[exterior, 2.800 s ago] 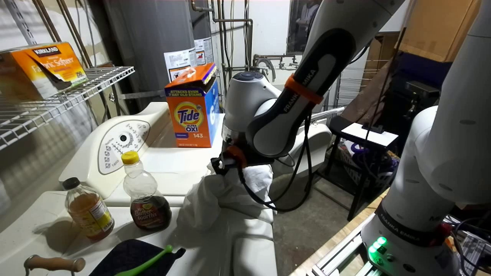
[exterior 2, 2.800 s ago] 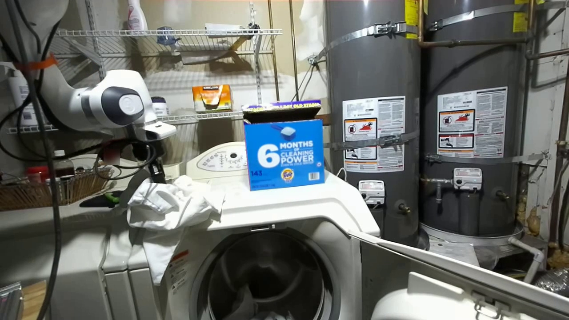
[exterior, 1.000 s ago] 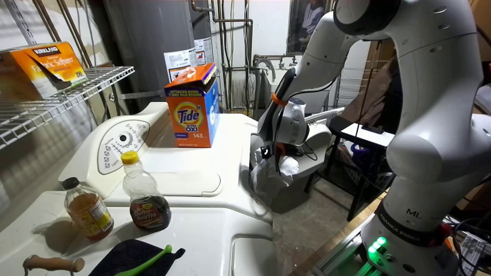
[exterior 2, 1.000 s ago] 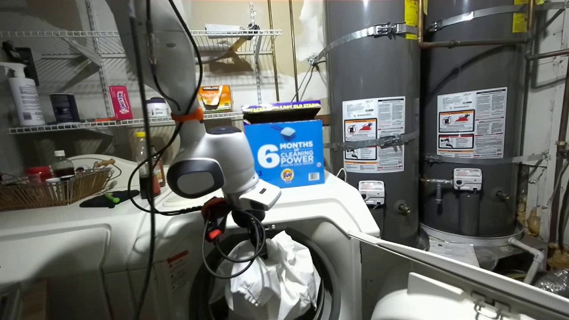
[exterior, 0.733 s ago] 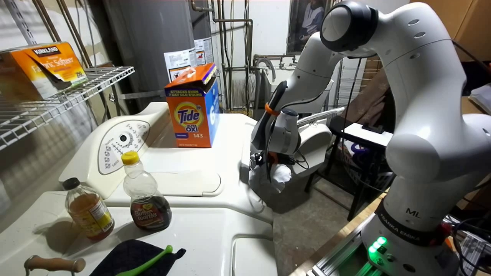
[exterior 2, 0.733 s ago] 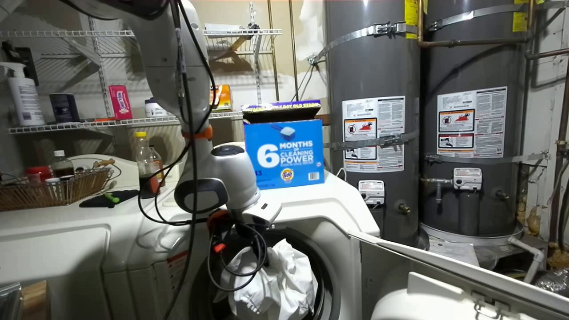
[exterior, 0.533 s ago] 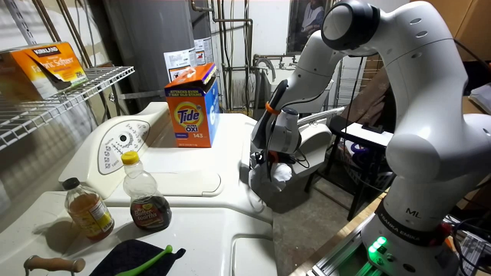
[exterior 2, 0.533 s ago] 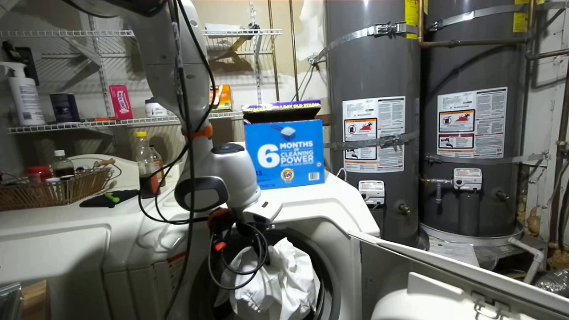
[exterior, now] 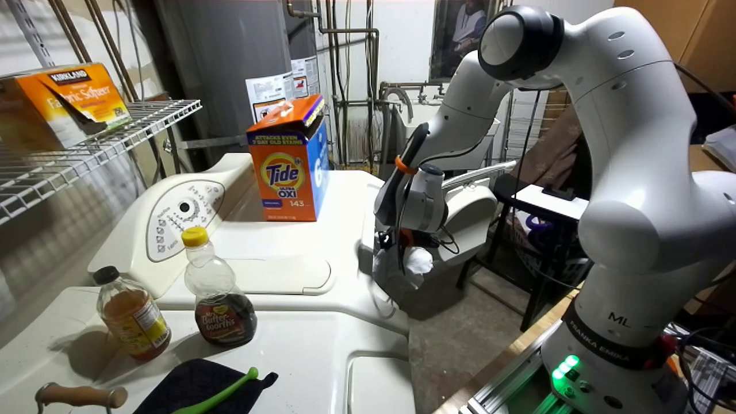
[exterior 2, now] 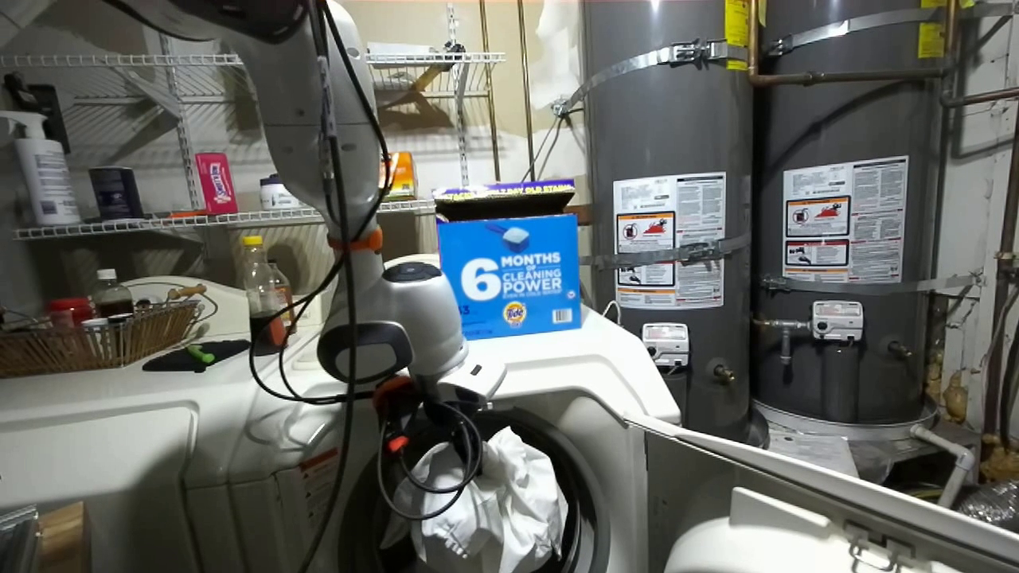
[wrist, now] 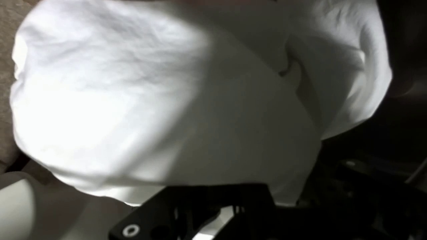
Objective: Pick up the white cloth from the top of the washing machine then place it inside the machine.
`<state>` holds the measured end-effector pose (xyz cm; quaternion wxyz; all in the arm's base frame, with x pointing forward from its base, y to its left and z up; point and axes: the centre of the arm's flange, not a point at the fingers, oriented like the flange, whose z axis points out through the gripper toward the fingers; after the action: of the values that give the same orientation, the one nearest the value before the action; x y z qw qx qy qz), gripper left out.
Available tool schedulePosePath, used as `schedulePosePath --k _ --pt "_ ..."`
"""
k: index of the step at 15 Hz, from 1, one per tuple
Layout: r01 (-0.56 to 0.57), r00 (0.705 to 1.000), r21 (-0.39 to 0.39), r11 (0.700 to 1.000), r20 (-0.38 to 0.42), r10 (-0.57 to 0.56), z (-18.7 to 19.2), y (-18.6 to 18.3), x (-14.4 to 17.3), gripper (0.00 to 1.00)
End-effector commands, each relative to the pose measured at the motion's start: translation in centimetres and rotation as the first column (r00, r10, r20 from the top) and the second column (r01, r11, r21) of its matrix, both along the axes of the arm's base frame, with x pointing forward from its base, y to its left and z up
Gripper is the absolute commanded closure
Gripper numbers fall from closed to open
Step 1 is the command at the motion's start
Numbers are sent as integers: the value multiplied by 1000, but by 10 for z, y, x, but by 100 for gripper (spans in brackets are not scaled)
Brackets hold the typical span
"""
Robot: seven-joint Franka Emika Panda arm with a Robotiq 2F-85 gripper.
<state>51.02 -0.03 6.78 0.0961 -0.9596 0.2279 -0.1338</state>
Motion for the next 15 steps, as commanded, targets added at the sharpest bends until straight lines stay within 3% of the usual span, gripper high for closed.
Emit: schedulePosePath --k 1,6,9,12,15 --pt "-62 997 40 997 45 61 -34 8 34 95" --pt "-140 990 135 981 52 134 -84 6 56 95" --pt "-202 979 226 953 13 205 -118 17 66 95" --pt "-172 982 335 926 -20 189 -148 16 65 95" --pt "-122 992 421 899 12 129 -176 8 71 95"
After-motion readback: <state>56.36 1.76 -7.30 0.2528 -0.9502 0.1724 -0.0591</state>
